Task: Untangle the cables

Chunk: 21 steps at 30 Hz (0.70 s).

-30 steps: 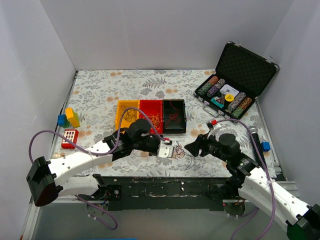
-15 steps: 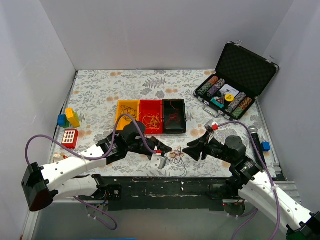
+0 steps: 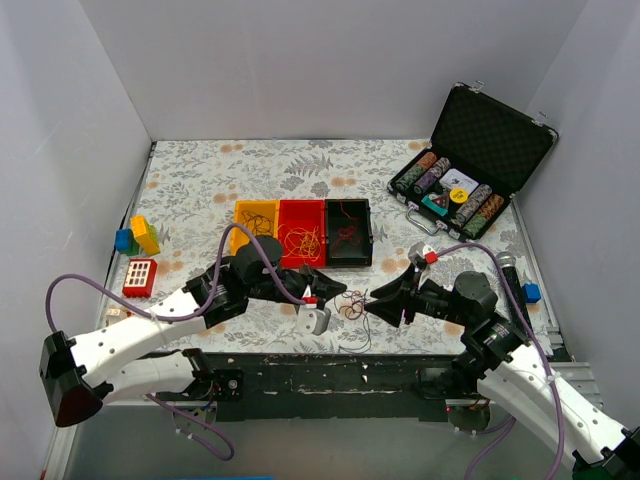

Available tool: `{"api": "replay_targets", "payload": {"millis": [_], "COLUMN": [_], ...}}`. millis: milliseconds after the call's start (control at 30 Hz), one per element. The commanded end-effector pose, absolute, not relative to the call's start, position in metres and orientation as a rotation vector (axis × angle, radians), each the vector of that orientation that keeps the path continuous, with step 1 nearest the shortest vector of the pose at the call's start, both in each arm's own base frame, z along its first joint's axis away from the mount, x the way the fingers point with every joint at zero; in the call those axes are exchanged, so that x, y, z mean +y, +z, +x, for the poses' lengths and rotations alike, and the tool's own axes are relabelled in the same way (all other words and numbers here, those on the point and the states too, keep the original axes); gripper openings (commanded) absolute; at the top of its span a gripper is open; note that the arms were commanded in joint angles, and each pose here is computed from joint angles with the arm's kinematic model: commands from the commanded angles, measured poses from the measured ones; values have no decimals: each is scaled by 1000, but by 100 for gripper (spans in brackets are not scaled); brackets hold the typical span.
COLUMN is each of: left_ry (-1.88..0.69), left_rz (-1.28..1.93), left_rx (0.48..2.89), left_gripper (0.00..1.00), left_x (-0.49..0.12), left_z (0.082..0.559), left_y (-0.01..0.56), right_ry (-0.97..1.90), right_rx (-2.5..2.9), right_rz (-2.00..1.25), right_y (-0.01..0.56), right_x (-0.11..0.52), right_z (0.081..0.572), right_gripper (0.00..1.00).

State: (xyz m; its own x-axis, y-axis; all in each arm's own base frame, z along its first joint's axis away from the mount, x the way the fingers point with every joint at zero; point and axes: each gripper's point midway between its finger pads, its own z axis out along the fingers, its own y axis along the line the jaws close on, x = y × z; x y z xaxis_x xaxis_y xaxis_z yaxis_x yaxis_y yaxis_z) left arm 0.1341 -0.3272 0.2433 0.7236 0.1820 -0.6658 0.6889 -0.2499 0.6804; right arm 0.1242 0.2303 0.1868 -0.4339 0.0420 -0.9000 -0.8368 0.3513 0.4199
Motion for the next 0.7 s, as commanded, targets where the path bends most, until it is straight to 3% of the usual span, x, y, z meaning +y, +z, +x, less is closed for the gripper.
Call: {"api": "replay_targets", "payload": {"millis": [0, 200, 567, 667], "left_ry": [-547, -556, -571, -564], "left_rz": [1719, 1700, 1693, 1688], "left_rx": [636, 651, 678, 679], "left_gripper": [0, 0, 0, 0], "left_x": [-324, -321, -314, -312], "left_z": [130, 128, 124, 124], "left_y": [287, 295, 296, 297], "right_ry": [1254, 1301, 1295, 1258], "right_rx": [1595, 1532, 1487, 1512], "right_rz": [-744, -737, -732, -721], "right_y": [220, 239, 265, 264], "right_x": [234, 238, 237, 233], "right_z": [120, 118, 118, 120], "right_gripper": [55, 51, 24, 12]}}
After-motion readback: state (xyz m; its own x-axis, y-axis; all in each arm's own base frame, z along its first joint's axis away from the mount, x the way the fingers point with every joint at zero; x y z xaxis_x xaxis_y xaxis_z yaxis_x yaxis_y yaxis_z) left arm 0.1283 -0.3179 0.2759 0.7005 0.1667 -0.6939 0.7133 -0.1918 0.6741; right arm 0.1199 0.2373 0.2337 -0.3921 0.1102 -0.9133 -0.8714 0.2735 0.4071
